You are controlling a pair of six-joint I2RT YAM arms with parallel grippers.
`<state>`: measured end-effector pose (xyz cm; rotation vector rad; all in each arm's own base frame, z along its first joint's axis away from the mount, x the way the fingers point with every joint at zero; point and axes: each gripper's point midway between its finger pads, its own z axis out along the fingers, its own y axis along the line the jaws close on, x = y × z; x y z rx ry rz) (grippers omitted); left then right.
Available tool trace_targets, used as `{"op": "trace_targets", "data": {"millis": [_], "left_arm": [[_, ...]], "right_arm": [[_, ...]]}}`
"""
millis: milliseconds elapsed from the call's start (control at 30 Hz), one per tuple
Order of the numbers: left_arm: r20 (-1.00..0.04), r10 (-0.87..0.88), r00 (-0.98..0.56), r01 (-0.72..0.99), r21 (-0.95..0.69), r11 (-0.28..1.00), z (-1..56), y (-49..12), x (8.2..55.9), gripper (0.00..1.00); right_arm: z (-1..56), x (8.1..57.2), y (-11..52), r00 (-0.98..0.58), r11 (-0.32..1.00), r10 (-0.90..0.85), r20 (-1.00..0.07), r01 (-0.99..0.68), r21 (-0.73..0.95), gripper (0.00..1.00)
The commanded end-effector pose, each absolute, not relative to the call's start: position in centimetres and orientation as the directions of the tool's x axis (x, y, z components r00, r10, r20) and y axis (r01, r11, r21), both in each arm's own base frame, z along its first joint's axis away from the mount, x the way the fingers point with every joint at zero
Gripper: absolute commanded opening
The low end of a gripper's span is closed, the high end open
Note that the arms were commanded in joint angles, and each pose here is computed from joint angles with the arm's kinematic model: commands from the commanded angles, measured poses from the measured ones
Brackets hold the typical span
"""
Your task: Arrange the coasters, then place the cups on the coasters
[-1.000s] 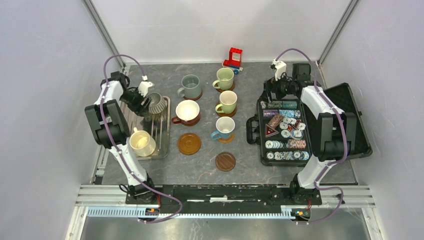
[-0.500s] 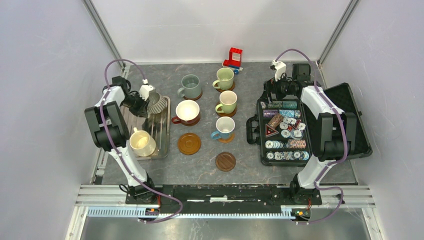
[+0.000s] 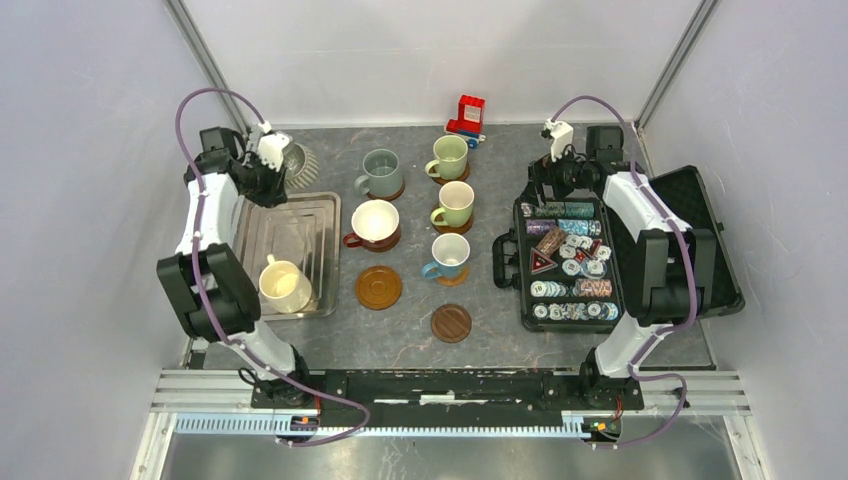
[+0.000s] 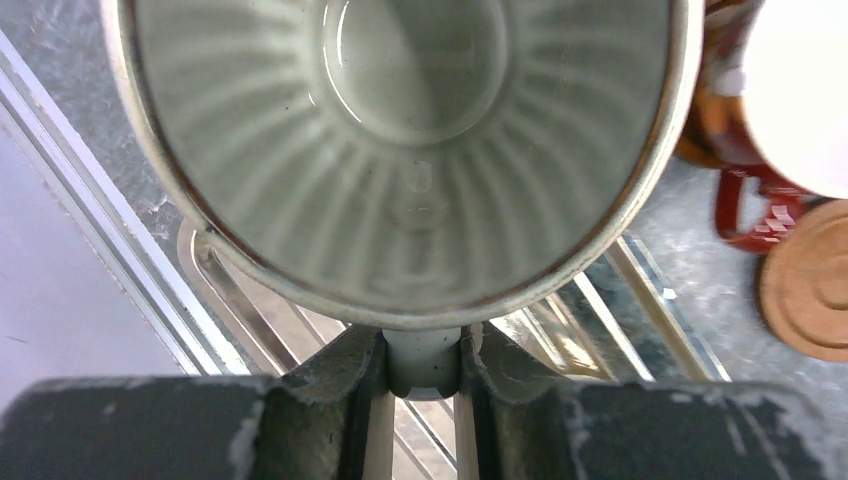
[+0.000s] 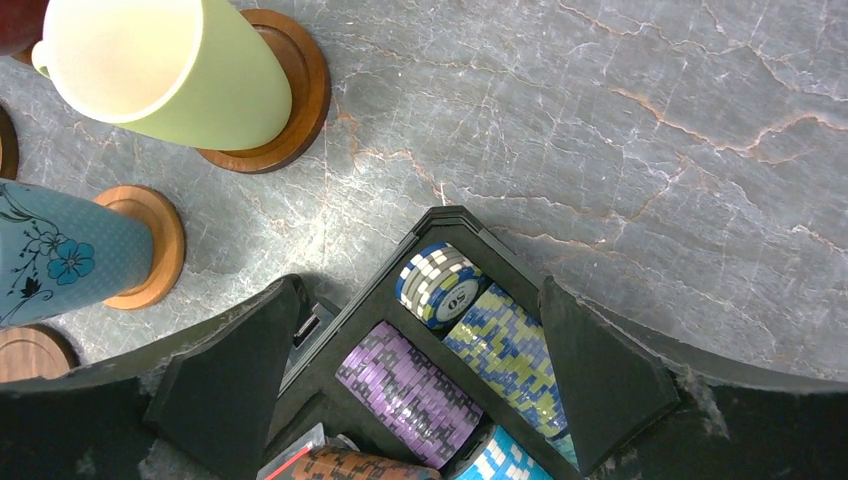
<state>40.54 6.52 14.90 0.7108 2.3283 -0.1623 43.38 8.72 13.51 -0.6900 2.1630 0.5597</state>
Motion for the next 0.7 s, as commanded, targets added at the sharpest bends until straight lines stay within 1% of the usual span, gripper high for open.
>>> {"op": "trace_targets", "data": {"millis": [0,133,233,433,667], "left_arm": [[-0.774,0.433,-0.462,0.564,0.121,0.817,24.1,1.3,39.2,0.02],[-0.775,0.477,-0.415,0.637,0.127,0.761,26.6,-4.1,34.3,0.02],[-0.771,0.506,-0.386,0.687,0.126,0.715,27.0,-7.9,30.4,0.02],[-0.743,0.534,-0.403,0.760,0.053,0.647,24.8,-13.9,23.4,0.02],[-0.710,0.614,-0.344,0.812,0.104,0.575,22.1,-18.3,19.0,0.02]], "right_arm": [[16.4,43.1,8.7,-0.490,0.756,-0.295,-0.820,-0.645,0.114,0.98],[16.7,42.5,8.2,-0.488,0.766,-0.301,-0.819,-0.635,0.097,0.98],[16.6,42.0,7.2,-0.496,0.784,-0.298,-0.816,-0.615,0.088,0.98],[16.5,41.2,6.2,-0.506,0.810,-0.288,-0.813,-0.581,0.074,0.98],[17.3,39.7,5.9,-0.488,0.824,-0.283,-0.825,-0.564,0.050,0.98]]}}
